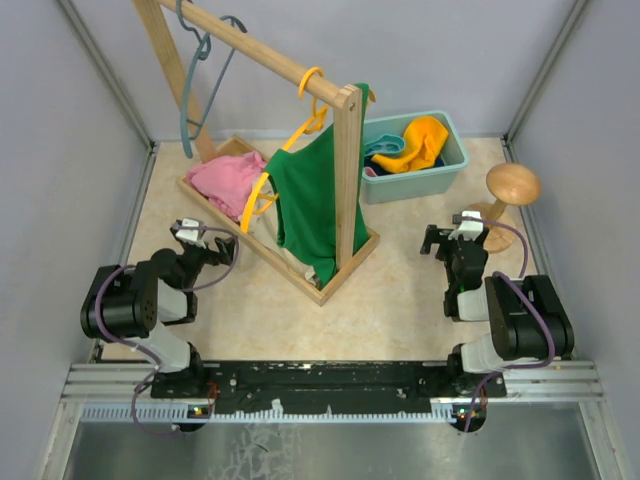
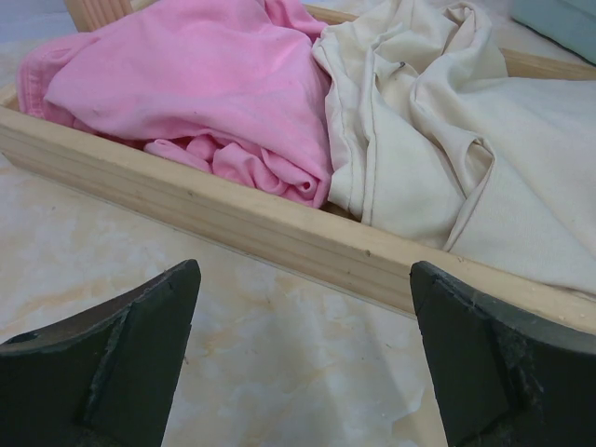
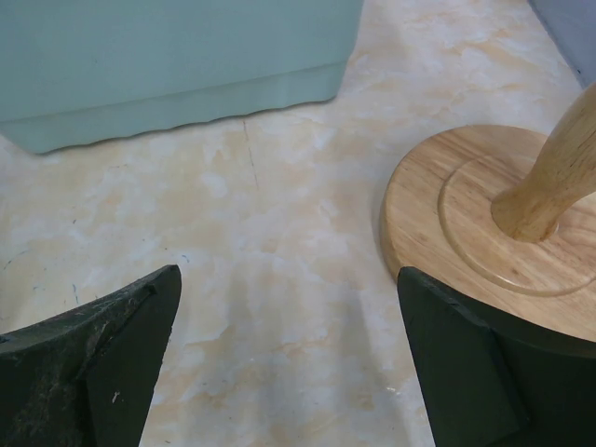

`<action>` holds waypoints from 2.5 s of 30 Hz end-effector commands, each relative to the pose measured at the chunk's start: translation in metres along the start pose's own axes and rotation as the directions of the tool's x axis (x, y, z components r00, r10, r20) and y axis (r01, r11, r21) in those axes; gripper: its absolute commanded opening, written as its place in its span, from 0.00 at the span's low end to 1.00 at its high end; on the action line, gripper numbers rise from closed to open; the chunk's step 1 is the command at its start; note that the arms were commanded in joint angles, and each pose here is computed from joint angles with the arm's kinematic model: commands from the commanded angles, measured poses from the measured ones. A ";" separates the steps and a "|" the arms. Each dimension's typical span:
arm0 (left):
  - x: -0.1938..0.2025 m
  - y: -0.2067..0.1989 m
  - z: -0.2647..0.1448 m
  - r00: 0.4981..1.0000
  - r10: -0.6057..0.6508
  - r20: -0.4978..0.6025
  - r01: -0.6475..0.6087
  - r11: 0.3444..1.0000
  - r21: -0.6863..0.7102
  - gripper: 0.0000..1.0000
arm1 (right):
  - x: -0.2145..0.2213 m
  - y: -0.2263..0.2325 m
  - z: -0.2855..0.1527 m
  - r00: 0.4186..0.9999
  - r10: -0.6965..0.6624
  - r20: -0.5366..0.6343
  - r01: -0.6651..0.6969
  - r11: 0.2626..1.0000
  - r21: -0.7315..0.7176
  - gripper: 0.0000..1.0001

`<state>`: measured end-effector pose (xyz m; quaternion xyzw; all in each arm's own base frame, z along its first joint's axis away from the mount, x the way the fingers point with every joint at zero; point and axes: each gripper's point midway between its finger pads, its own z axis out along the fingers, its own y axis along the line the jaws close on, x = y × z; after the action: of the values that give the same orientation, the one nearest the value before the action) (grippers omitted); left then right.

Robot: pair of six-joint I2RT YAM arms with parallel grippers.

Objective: Stack the hats

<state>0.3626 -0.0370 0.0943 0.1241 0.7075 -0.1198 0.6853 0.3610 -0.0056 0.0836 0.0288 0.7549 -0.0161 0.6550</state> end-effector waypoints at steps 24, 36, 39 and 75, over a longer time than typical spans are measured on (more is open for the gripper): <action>-0.122 -0.054 -0.050 0.892 -0.436 -0.121 0.414 0.894 -0.172 0.17 | -0.110 0.074 0.013 0.969 0.158 -0.191 -0.188 0.971 -0.147 0.67; -0.189 -0.085 -0.092 0.818 -0.561 -0.125 0.547 0.827 -0.131 0.34 | -0.108 0.136 0.055 0.862 0.335 -0.380 -0.422 0.890 -0.173 0.17; -0.208 -0.082 -0.110 0.826 -0.553 -0.109 0.535 0.830 -0.156 0.33 | -0.085 0.147 0.062 0.804 0.342 -0.487 -0.459 0.877 -0.141 0.01; -0.614 -0.211 -0.259 0.796 -0.487 0.359 0.049 0.643 0.764 0.23 | 0.036 0.463 -0.092 0.476 -0.067 -0.877 -0.573 0.732 -0.367 0.00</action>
<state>0.0976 -0.1478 0.6974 0.1886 0.4338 -0.4887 0.7331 0.3225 0.3915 0.0391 -0.0542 0.9409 0.2592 0.2110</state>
